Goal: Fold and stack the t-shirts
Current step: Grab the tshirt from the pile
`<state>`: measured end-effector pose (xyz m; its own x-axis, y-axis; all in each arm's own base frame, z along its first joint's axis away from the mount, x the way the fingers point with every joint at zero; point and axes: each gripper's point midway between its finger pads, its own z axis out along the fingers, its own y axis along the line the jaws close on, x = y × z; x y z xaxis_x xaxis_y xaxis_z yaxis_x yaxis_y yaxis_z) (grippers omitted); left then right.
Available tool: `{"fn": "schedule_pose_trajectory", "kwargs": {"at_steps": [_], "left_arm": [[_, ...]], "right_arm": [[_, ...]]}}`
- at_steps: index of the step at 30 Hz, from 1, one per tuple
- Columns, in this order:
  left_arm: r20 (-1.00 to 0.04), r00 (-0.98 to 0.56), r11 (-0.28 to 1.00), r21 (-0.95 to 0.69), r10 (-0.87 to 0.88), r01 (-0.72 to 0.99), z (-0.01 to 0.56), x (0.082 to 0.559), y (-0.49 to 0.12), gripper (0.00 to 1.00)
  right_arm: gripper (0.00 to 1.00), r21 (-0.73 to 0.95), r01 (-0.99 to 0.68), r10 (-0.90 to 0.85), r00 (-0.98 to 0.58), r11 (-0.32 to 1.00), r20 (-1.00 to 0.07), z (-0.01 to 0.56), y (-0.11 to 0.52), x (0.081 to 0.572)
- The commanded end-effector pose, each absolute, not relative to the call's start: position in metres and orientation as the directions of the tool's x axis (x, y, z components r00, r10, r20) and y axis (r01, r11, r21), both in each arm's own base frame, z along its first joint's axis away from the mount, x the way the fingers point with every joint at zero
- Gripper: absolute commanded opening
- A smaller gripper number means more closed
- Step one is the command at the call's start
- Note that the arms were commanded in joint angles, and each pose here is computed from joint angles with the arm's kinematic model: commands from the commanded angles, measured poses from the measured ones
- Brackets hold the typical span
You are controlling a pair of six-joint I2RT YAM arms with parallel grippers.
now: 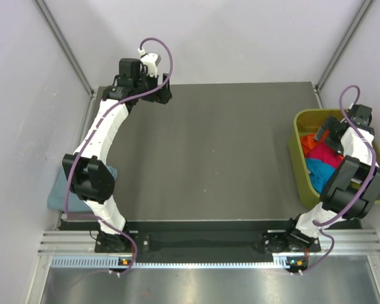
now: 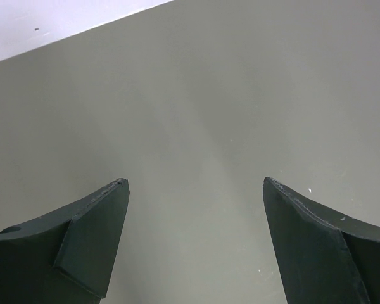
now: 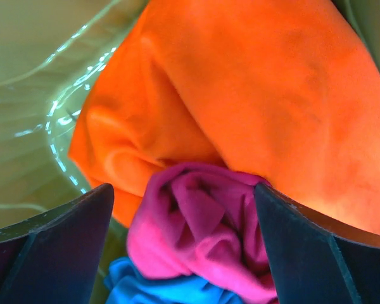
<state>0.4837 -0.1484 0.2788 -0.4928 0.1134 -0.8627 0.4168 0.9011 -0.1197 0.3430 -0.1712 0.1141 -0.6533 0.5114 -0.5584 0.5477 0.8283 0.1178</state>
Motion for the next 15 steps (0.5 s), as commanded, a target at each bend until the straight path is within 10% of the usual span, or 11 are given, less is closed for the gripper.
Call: {"fn": "schedule_pose_trajectory", "kwargs": {"at_steps": [1,10,15], "left_arm": [[-0.895,-0.429,0.896,-0.083,0.126,0.436,0.303,0.489,-0.153,0.91],[-0.889,-0.436,0.891,-0.081,0.138,0.446,0.295,0.492,-0.16,0.91],[-0.889,-0.439,0.894,-0.083,0.134,0.441,0.292,0.496,-0.163,0.91]], "right_arm": [[0.9,0.117,0.572,0.51,-0.597,0.812,-0.619,0.132,-0.19,0.357],[0.04,0.168,0.536,0.506,-0.582,0.827,-0.636,0.15,-0.18,0.359],[0.0,0.214,0.474,0.468,-0.521,0.854,-0.714,0.202,-0.171,0.371]]}}
